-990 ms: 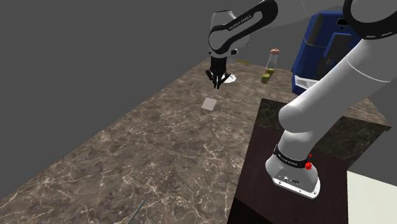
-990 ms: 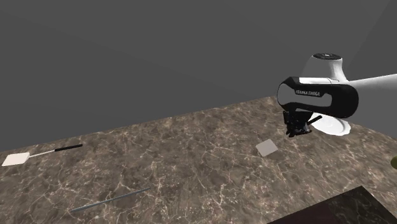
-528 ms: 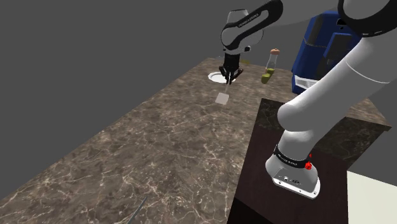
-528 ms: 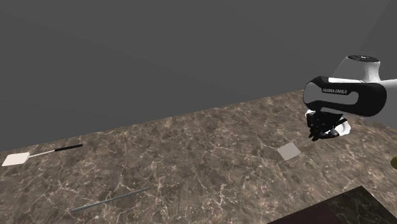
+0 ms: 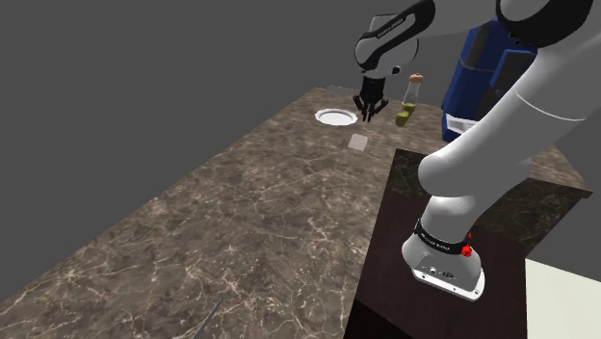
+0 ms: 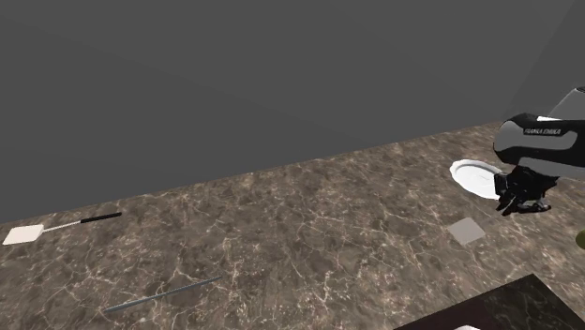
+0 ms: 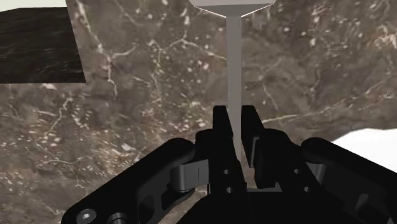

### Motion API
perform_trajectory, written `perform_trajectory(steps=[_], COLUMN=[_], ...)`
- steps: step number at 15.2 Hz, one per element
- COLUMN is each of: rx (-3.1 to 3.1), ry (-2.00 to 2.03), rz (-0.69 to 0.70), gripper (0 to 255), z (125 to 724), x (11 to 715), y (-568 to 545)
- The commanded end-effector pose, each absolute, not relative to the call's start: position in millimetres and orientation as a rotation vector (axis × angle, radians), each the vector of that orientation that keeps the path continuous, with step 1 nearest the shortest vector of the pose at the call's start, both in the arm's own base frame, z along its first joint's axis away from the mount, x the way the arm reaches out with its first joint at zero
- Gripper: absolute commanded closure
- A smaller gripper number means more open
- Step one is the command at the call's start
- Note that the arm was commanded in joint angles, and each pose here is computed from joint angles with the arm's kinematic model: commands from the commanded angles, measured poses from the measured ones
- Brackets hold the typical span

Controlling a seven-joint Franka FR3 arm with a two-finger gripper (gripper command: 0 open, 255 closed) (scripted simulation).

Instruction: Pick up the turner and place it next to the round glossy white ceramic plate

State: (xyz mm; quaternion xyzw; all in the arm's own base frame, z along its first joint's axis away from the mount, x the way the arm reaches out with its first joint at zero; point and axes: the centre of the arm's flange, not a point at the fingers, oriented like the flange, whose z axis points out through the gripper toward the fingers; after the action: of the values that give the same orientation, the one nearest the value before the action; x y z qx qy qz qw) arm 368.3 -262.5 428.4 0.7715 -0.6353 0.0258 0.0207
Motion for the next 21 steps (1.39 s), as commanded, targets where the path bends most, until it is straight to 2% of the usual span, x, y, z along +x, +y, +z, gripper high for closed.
perform_trajectory(steps=[1,10,21], rx=[2.393,2.393,2.393], ry=[-1.968,-1.968,-1.968], rz=[0.08,0.08,0.08], gripper=[255,255,255], z=[425,425,367], x=[356,316,316], y=[-289,-396,-396])
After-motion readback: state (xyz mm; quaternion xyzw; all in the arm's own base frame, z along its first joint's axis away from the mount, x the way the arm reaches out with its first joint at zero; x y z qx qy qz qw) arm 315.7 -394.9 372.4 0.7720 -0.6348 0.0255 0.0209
